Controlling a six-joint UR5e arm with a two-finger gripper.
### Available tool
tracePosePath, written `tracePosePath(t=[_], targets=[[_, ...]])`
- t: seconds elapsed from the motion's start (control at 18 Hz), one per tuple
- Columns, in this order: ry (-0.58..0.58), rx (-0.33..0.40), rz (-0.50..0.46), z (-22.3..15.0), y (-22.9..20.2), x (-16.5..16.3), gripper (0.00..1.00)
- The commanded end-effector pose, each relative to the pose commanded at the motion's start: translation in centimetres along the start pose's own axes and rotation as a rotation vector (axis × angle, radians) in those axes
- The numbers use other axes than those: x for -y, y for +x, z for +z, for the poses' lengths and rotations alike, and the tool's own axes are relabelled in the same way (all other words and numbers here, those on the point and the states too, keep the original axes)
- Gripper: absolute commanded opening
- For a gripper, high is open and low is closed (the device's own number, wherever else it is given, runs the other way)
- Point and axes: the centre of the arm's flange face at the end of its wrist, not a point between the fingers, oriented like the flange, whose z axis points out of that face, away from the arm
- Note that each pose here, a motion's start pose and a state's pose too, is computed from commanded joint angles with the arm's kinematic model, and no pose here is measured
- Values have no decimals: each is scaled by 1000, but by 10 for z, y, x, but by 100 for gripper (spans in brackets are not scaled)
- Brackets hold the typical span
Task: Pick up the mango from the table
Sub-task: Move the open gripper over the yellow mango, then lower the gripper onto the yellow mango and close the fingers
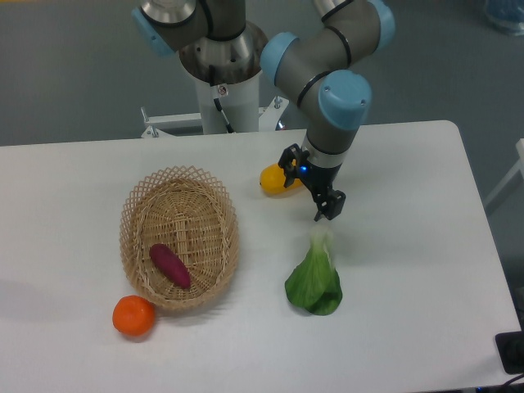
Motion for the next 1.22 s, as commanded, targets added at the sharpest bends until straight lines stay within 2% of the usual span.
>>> tracePosePath(t=[0.28, 1.0, 1.22], targets=[[-80, -48, 107, 15, 21, -11, 100], [-123, -110, 114, 38, 49, -12, 100], [-129, -94, 118, 49, 54, -7, 100]])
